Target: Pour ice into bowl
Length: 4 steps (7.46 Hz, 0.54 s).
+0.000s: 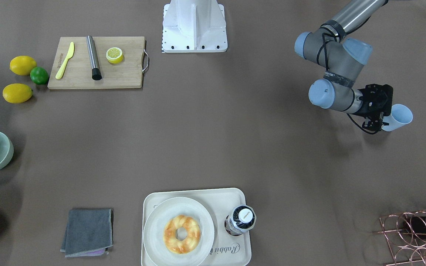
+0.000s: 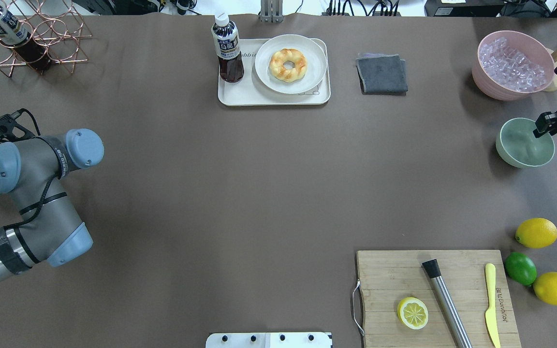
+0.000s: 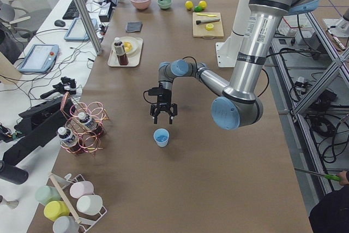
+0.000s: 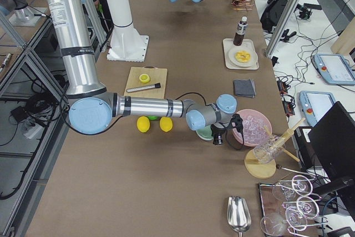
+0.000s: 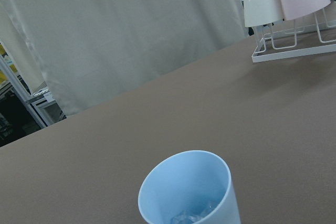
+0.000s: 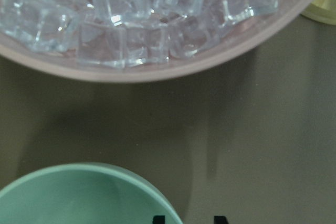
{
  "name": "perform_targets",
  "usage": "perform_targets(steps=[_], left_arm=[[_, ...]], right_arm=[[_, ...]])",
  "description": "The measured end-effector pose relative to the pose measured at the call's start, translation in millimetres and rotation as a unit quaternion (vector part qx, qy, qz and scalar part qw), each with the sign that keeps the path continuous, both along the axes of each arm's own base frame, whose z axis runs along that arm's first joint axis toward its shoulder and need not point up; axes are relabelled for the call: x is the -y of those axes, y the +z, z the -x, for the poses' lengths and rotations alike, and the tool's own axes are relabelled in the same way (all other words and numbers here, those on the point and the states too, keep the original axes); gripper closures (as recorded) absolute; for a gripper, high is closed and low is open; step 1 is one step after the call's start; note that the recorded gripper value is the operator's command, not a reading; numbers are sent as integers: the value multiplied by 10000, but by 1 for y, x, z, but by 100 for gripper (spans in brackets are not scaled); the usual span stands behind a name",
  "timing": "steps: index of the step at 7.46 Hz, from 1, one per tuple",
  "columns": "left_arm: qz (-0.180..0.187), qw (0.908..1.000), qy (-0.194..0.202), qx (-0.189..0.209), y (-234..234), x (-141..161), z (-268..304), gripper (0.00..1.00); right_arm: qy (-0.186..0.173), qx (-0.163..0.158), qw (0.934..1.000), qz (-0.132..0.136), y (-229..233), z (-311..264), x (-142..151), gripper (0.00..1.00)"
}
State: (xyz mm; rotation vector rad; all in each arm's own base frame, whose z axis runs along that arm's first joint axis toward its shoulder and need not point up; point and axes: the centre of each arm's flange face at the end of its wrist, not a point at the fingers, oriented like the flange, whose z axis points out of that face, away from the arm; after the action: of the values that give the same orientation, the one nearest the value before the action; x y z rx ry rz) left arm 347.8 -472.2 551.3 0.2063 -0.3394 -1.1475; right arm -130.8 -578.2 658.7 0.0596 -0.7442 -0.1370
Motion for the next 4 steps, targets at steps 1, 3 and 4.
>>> perform_targets(steps=[1, 3, 4], left_arm=[[96, 9998, -40, 147, 12, 6, -10, 6], [175, 9993, -119, 297, 22, 14, -22, 6], [190, 9992, -141, 333, 25, 16, -23, 6]], right_arm=[[0, 13, 10000, 5, -1, 1, -3, 100], [17, 49, 10000, 44, -1, 2, -8, 100], [9, 56, 10000, 53, -1, 3, -9, 100]])
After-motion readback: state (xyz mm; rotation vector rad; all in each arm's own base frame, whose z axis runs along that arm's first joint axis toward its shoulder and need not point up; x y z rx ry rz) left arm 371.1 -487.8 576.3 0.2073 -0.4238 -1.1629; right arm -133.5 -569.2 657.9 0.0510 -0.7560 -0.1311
